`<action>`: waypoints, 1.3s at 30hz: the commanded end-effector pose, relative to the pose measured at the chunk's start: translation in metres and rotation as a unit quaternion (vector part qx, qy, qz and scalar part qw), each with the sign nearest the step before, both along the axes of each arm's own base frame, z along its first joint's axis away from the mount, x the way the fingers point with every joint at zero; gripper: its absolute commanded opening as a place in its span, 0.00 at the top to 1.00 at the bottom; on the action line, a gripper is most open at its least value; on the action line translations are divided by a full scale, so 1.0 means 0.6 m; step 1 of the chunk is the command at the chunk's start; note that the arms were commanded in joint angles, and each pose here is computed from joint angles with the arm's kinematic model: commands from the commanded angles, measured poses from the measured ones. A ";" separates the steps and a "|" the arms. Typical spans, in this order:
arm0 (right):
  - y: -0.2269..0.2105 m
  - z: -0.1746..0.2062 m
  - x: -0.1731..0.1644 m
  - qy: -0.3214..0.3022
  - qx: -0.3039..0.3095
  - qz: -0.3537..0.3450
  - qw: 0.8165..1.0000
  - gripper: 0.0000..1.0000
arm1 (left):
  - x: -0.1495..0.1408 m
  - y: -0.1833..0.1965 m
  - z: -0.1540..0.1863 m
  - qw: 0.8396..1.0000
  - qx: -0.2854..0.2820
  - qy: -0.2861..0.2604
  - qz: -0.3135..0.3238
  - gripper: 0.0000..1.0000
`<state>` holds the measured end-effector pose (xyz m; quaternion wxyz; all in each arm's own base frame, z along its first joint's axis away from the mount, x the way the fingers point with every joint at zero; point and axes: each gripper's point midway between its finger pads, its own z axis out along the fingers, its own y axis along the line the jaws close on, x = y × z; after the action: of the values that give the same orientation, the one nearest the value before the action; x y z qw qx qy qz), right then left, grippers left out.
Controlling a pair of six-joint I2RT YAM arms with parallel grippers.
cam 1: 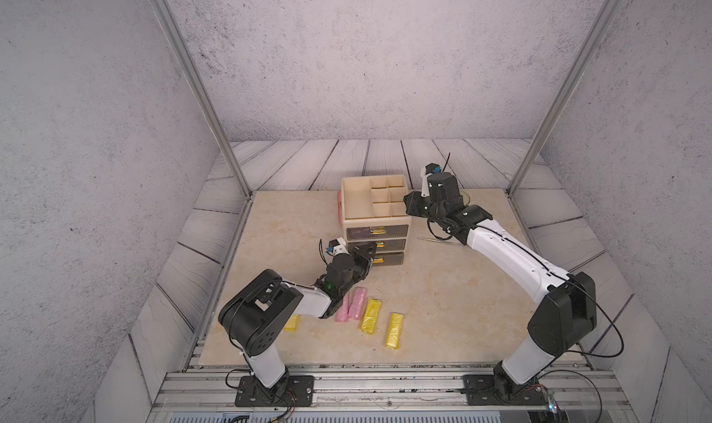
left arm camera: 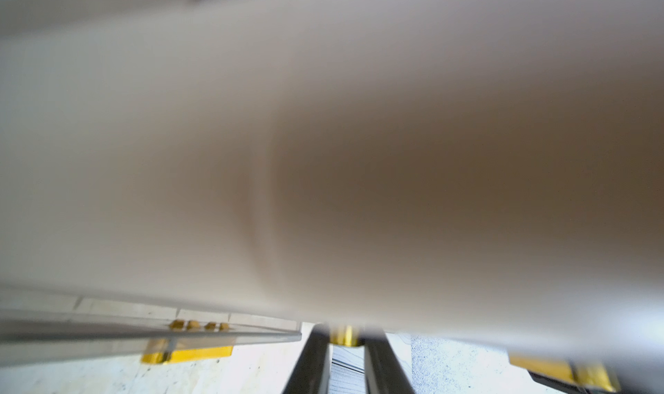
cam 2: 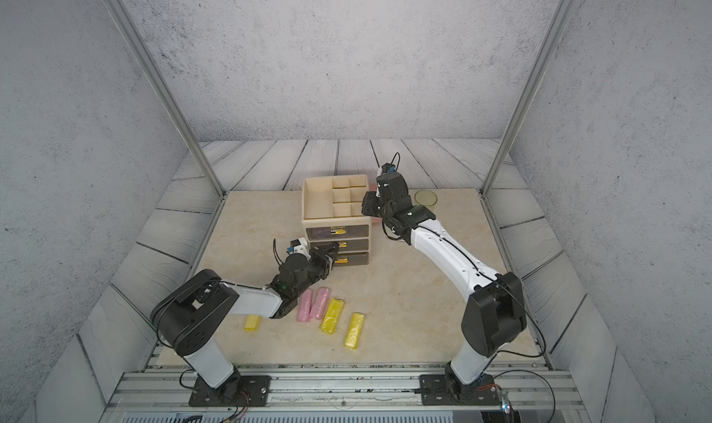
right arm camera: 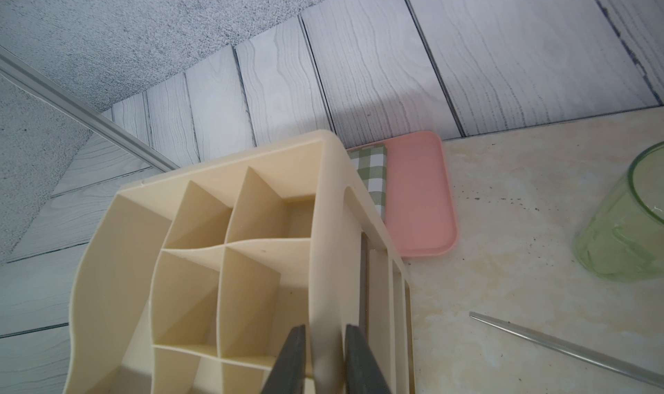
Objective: Sort the rolls of trash bags by color and place them into the drawer
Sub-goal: Open the drawer in the storage box.
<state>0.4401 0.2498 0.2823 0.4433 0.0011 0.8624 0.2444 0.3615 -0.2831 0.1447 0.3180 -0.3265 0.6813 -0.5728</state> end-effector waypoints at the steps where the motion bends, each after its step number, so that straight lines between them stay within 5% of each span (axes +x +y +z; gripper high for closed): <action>1: 0.003 -0.061 -0.006 0.050 -0.015 0.005 0.999 0.79 | -0.002 -0.006 0.001 1.000 -0.012 -0.005 -0.004 0.81; 10: 0.005 -0.058 -0.005 0.052 -0.004 -0.001 0.999 0.81 | -0.012 -0.006 0.010 1.000 -0.029 -0.005 -0.010 0.88; 39: 0.013 -0.059 0.033 0.062 -0.001 -0.030 0.998 0.87 | -0.138 0.017 0.016 0.996 -0.033 0.047 -0.067 0.86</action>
<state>0.4578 0.2589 0.2851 0.4388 0.0224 0.8614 0.2549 0.2908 -0.2702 0.1543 0.2464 -0.3346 0.6809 -0.6030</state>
